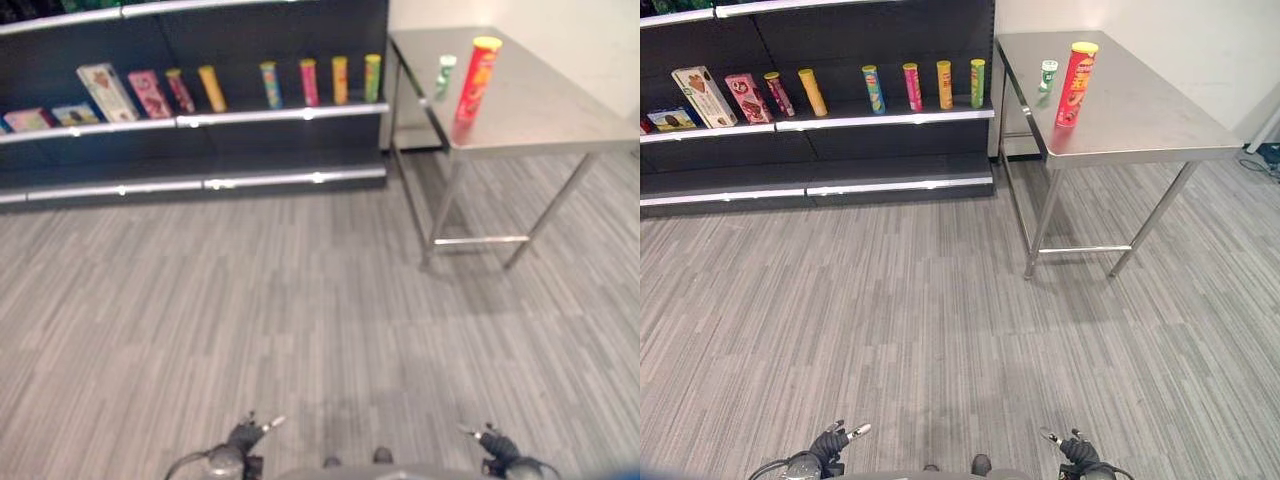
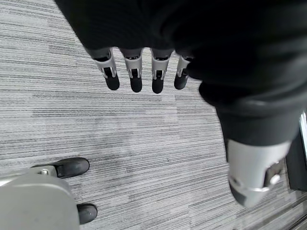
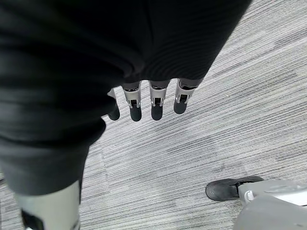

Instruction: Put the goods on the table back onto the shelves and tidy them up.

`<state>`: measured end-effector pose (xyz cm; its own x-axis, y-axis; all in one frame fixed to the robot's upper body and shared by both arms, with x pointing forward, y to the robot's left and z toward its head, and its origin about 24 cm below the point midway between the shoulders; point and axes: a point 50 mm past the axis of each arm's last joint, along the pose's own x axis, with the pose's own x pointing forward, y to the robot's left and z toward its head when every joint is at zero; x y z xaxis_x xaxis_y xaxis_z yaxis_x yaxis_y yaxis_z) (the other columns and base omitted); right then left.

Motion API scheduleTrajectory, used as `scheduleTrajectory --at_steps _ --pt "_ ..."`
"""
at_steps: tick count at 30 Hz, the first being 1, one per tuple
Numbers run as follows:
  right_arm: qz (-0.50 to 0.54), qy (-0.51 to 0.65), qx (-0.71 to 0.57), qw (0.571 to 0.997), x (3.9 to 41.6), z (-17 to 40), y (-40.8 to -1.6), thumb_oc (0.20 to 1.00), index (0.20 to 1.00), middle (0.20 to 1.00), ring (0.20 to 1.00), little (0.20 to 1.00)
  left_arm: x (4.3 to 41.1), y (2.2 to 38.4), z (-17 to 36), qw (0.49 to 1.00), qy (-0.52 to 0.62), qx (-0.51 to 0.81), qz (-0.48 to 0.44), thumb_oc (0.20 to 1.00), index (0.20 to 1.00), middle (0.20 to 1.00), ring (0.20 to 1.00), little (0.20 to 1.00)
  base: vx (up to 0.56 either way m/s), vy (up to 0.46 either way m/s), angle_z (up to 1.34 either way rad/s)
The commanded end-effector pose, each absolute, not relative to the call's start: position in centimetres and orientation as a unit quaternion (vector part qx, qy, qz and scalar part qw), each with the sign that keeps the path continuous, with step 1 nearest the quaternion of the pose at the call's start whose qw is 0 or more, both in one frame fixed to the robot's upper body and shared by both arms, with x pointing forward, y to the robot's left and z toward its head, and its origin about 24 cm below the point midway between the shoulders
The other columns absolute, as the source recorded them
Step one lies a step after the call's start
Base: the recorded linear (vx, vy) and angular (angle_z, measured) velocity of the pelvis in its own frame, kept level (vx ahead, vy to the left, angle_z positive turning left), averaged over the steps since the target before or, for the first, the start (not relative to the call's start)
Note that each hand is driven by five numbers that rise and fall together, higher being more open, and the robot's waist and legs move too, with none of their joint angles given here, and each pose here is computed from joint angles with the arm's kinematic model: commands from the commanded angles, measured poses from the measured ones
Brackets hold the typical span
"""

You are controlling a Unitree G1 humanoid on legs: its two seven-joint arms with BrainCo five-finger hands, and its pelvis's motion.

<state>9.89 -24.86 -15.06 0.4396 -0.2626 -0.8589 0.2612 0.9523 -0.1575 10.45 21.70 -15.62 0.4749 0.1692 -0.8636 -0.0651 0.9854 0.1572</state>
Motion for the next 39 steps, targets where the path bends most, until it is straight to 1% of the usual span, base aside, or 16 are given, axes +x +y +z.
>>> scheduleTrajectory --at_steps 1,13,22,23,28,31,36,39 --pt "-0.148 0.493 -0.013 0.857 10.9 -14.7 -25.2 1.0 1.0 1.0 1.0 1.0 11.3 22.2 -15.4 0.861 0.5 0.064 0.072 1.0 1.0 1.0 1.0 1.0 0.0 0.0 0.0" --pt "-0.139 0.49 -0.023 0.86 11.6 -14.5 -25.2 1.0 1.0 1.0 1.0 1.0 11.2 22.8 -15.4 0.857 0.504 0.067 0.08 1.0 1.0 1.0 1.0 1.0 0.0 0.0 0.0" --pt "-0.149 0.481 -0.014 0.864 12.3 -14.3 -25.3 1.0 1.0 1.0 1.0 1.0 12.8 23.1 -14.7 0.871 0.478 0.048 0.101 1.0 1.0 1.0 1.0 1.0 0.03 0.083 -0.04" --pt "-0.146 0.47 -0.011 0.87 12.9 -14.1 -25.2 1.0 1.0 1.0 1.0 1.0 13.3 23.4 -14.5 0.876 0.469 0.046 0.106 1.0 1.0 1.0 1.0 1.0 -0.01 0.125 -0.11" --pt "-0.157 0.446 0.0 0.881 13.9 -13.4 -25.5 1.0 1.0 1.0 1.0 1.0 13.6 23.9 -14.3 0.875 0.468 0.051 0.111 1.0 1.0 1.0 1.0 1.0 0.08 0.136 -0.01" --pt "-0.164 0.444 0.005 0.881 13.7 -13.4 -25.7 1.0 1.0 1.0 1.0 1.0 13.6 24.0 -14.2 0.876 0.466 0.052 0.11 1.0 1.0 1.0 1.0 1.0 0.16 0.05 0.06" --pt "-0.176 0.453 0.015 0.874 12.7 -13.7 -26.0 1.0 1.0 1.0 1.0 1.0 13.5 23.9 -14.2 0.877 0.465 0.052 0.105 1.0 1.0 1.0 1.0 1.0 0.41 -0.045 -0.08" --pt "-0.179 0.471 0.019 0.863 11.1 -14.2 -26.0 1.0 1.0 1.0 1.0 1.0 13.1 23.2 -14.5 0.876 0.471 0.045 0.097 1.0 1.0 1.0 1.0 1.0 0.52 -0.119 0.11"
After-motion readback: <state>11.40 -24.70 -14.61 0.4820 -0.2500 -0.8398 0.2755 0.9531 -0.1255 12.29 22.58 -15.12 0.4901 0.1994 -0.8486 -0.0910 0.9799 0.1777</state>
